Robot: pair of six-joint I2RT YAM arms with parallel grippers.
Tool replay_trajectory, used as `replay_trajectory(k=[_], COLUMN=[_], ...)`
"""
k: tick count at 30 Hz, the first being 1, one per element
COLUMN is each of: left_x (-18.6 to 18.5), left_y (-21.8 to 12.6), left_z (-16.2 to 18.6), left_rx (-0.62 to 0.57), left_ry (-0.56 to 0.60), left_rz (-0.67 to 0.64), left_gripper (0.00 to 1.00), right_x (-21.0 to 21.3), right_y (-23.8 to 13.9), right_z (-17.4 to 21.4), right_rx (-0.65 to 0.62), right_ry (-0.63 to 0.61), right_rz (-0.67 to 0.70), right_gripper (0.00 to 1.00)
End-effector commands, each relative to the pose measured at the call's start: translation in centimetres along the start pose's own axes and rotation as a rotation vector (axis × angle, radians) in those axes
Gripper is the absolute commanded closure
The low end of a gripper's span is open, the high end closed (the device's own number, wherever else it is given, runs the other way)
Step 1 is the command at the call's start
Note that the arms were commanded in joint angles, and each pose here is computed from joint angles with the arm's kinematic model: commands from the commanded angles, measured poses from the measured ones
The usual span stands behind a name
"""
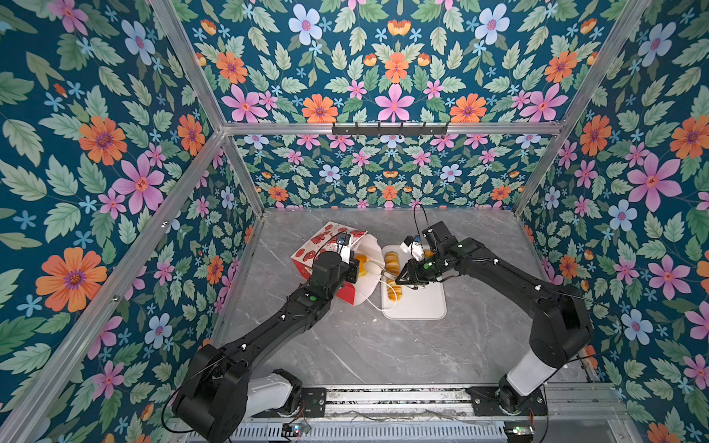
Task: Take the fake bread out of the paper bag
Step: 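Pinch another yellow bread inside the bag with the tongs, then pull the pinched yellow bread out and lower it onto the tray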
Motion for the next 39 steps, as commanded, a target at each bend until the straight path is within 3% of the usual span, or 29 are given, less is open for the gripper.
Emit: replay_trajectory(k=[1, 9, 16, 31, 39], left_x=[0.7, 1.1, 1.2, 0.6, 0.4], left_y=[0.0, 0.1, 0.2, -0.5, -0.6], left_z=[-1.0, -1.0, -0.8, 0.3, 0.6], left_rx=[-0.036, -0.032, -0.028, -0.056, -0.066], left_ry=[-0.022, -0.04, -0.04, -0.058, -0.064], left_rz=[-0.044, -0.083, -0.095, -0.051, -0.04], left_gripper=[1.0, 1.0, 1.0, 1.0, 1.0], right_x=[0.3, -0.6, -2.8, -6.8, -7.4], right_y=[-2.1, -6.9, -9.9, -12.1, -13.1], right_z=[0.7, 3.8, 7.1, 10.9, 12.0], right_rx=[-0.03, -0.066, -0.064, 0.025, 0.037], right_ry=[-0.026, -0.014, 0.059, 0.192, 0.233], right_rz=[0.005, 0.07, 0.213, 0.488, 0.529], right_gripper=[0.96, 0.96, 0.95, 0.95, 0.94])
Point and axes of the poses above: each gripper's point midway between its finger pads, its own y axis out along the fingers, its own x axis along the line the jaws close on, z = x × y, the point moved 5 cm from there along -y, back along the fingers, and after that the axes turned 13 degrees about y, right-handed, at the moved point
